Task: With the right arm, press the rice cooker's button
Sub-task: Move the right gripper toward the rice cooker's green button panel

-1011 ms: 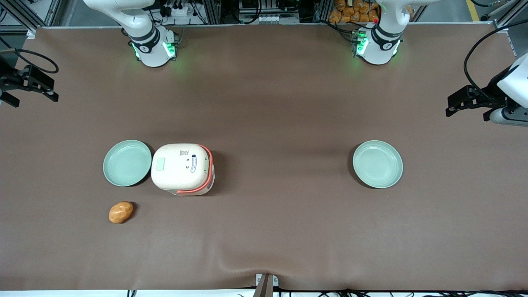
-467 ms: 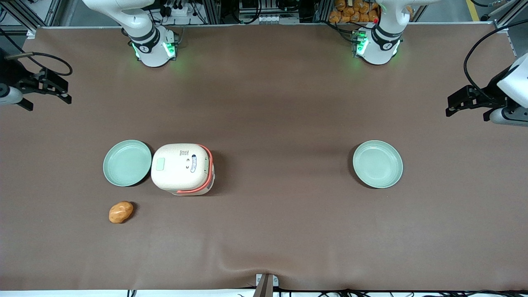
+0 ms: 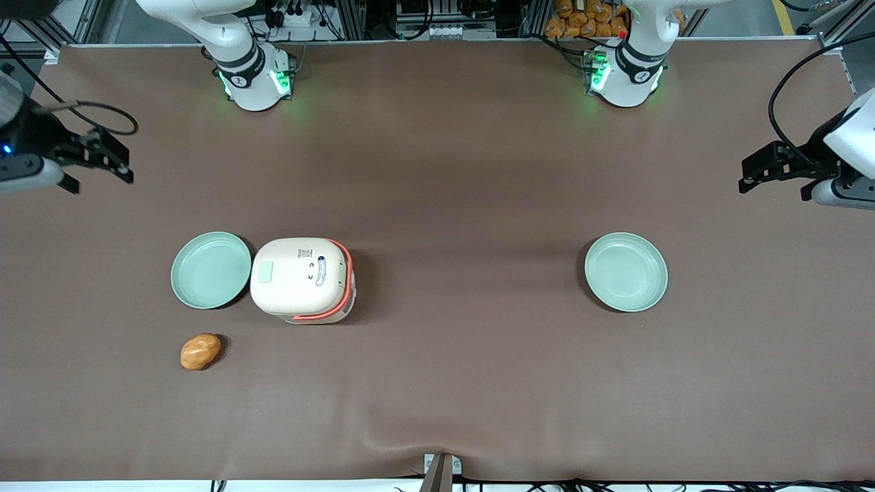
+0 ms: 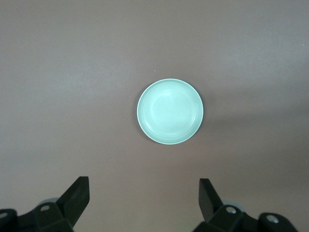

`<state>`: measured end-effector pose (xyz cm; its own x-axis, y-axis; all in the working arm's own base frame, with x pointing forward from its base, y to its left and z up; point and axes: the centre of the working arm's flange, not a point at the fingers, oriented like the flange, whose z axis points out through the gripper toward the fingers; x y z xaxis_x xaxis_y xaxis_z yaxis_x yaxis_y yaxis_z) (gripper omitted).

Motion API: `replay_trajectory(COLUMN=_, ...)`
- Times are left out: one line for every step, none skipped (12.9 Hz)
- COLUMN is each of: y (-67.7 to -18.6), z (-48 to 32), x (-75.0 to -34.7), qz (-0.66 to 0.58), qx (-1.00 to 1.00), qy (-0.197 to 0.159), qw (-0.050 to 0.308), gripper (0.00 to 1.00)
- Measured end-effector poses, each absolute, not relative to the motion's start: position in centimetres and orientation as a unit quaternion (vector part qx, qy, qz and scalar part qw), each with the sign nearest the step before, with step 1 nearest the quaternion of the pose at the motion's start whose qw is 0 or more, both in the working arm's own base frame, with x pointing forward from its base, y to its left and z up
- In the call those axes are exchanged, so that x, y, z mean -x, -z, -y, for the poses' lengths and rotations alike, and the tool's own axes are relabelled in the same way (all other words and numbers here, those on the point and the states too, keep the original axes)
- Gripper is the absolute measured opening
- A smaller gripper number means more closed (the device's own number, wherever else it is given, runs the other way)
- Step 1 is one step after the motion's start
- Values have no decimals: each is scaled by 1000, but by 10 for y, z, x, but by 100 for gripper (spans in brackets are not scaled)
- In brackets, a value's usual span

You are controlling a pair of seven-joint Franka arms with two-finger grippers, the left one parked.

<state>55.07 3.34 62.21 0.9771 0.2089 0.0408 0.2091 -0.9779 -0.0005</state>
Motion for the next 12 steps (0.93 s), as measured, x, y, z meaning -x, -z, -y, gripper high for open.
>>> replay_trajectory(y=-617, z=-47, x=-556, qz=113, qx=993, qy=27, qw=2, gripper=57)
replay_trajectory(y=-611, z=-61, x=-560, qz=119, qx=993, qy=27, qw=1, gripper=44)
replay_trajectory(y=-605, z=-72, x=-562, qz=125, qx=992, qy=23, qw=1, gripper=34)
replay_trajectory(y=-599, z=-80, x=-564, qz=131, qx=991, qy=18, qw=1, gripper=22)
replay_trajectory(y=-592, z=-89, x=-566, qz=136, qx=991, qy=12, qw=0, gripper=10)
replay_trajectory(y=-583, z=-94, x=-569, qz=129, qx=992, qy=5, qw=-1, gripper=1)
replay_trajectory(y=-575, z=-100, x=-572, qz=115, qx=993, qy=-3, qw=-1, gripper=1)
replay_trajectory(y=-565, z=-107, x=-574, qz=99, qx=995, qy=-12, qw=-3, gripper=1)
replay_trajectory(y=-556, z=-115, x=-575, qz=83, qx=996, qy=-20, qw=-5, gripper=1)
replay_trajectory(y=-547, z=-122, x=-575, qz=73, qx=997, qy=-28, qw=-7, gripper=1)
replay_trajectory(y=-539, z=-128, x=-574, qz=65, qx=997, qy=-34, qw=-9, gripper=1)
replay_trajectory(y=-532, z=-131, x=-573, qz=53, qx=998, qy=-38, qw=-10, gripper=1)
